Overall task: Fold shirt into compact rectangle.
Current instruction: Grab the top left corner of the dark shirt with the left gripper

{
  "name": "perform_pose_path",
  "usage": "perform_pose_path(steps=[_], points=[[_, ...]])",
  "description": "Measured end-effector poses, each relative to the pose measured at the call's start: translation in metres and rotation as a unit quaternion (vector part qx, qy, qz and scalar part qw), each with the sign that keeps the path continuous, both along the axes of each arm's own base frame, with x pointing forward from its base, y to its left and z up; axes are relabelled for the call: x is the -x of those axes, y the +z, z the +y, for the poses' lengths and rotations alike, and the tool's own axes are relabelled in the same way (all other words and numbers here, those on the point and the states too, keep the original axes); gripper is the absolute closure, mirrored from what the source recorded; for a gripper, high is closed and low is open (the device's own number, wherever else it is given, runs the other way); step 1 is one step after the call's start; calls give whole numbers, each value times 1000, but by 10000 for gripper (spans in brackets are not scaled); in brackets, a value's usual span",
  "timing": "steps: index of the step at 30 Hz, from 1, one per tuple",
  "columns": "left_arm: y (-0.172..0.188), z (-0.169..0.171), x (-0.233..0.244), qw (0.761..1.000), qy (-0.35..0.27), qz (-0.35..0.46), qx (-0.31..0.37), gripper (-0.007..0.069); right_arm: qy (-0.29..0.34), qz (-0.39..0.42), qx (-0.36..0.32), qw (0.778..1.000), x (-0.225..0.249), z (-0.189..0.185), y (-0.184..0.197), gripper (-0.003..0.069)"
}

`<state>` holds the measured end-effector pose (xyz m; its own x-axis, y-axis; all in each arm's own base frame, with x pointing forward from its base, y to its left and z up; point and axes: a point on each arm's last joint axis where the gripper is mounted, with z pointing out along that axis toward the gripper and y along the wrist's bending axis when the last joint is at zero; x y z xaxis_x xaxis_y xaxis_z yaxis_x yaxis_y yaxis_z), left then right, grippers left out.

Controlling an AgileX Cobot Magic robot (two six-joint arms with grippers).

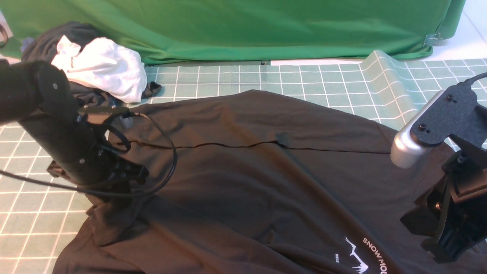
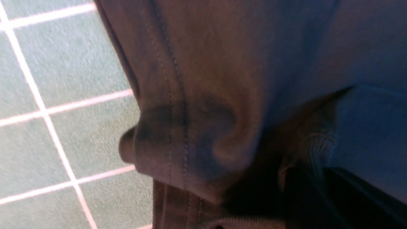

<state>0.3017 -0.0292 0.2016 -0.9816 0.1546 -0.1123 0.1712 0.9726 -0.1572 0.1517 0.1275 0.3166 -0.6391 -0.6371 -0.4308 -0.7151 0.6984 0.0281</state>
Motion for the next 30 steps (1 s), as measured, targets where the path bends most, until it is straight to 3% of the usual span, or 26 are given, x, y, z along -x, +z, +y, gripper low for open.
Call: perform_pose_path(steps=[9,16,24,30], points=[[73,-31,-18,992,-48,-119,0,622,0,-68,50,996,-11,-8,9,422],[110,-25,-43,981,-10,-192,-28,622,-20,-84,66,994,-14,-13,20,421],[55,-10,-76,988,58,-118,-75,622,-32,-75,59,995,-13,-12,20,421],[42,-4,-83,984,94,-113,-102,586,-35,-72,59,995,-12,-12,20,421]])
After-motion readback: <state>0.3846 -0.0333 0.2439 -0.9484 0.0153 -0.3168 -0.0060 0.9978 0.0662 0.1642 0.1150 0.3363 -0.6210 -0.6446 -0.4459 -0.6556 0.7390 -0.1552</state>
